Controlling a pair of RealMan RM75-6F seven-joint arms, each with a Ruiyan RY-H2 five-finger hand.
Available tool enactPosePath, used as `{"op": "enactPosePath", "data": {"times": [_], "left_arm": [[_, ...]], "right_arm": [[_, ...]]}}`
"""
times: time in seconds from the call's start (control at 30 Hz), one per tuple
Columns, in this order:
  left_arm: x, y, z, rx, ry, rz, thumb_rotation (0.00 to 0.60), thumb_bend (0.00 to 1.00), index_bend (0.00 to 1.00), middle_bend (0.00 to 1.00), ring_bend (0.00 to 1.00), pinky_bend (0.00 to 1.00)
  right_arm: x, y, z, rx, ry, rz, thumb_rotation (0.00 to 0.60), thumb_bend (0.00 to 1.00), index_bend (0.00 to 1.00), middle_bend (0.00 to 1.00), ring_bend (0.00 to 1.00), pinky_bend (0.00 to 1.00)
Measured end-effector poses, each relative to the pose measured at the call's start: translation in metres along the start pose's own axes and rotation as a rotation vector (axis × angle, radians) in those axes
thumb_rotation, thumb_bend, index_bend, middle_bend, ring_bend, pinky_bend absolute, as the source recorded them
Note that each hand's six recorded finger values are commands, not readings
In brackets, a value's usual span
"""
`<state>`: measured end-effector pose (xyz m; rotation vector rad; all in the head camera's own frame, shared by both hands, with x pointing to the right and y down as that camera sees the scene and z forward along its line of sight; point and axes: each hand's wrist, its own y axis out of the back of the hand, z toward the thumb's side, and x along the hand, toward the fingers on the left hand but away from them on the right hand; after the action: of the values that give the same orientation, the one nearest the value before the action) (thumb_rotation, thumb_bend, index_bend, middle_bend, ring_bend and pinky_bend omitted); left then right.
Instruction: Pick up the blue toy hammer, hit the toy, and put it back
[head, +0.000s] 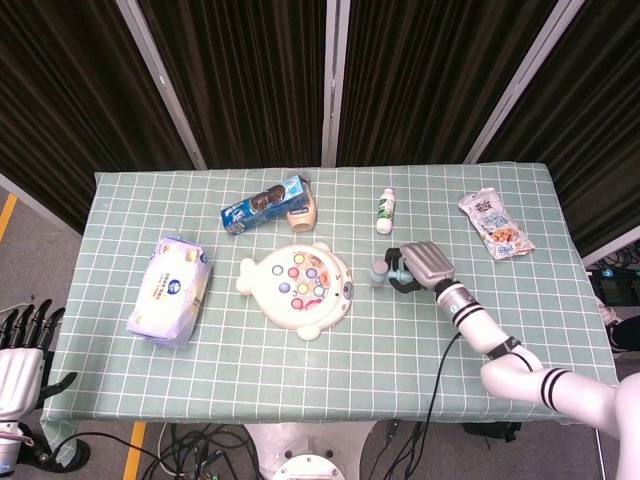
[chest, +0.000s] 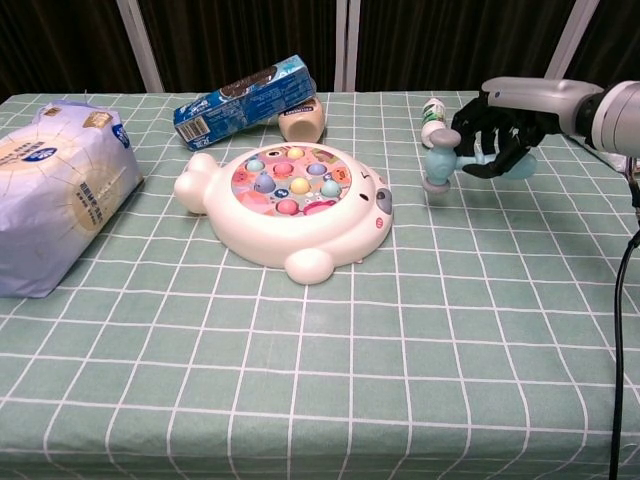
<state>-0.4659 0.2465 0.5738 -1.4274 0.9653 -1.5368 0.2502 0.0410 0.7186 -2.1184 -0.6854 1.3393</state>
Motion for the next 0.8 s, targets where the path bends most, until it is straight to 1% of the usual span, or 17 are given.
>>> {"op": "enactPosePath", "data": {"times": [0.13, 0.27, 0.53, 0.8], "left_arm": [[-0.001, 0.001, -0.001, 0.001, 0.007, 0.000, 0.600, 0.06, 0.11, 0.02, 0.00, 0.00], [-0.002, 0.001, -0.002, 0.003, 0.011, -0.004, 0.600, 0.05, 0.11, 0.02, 0.00, 0.00], [-0.001, -0.001, -0.002, 0.002, 0.009, -0.007, 0.600, 0.05, 0.11, 0.02, 0.00, 0.00], [0.000, -0.002, -0.002, 0.001, 0.007, -0.010, 0.600, 0.05, 0.11, 0.02, 0.00, 0.00]], "right_arm": [[-0.003, -0.012, -0.007, -0.001, 0.008, -0.004, 0.600, 0.40, 0.66, 0.53, 0.46, 0.56], [-0.006, -0.021, -0.007, -0.018, 0.021, -0.004, 0.600, 0.30, 0.57, 0.48, 0.39, 0.50], [-0.006, -0.027, -0.009, -0.035, 0.022, 0.002, 0.600, 0.25, 0.48, 0.41, 0.31, 0.44], [-0.002, -0.029, -0.011, -0.025, 0.020, 0.007, 0.600, 0.25, 0.40, 0.36, 0.25, 0.39]]}}
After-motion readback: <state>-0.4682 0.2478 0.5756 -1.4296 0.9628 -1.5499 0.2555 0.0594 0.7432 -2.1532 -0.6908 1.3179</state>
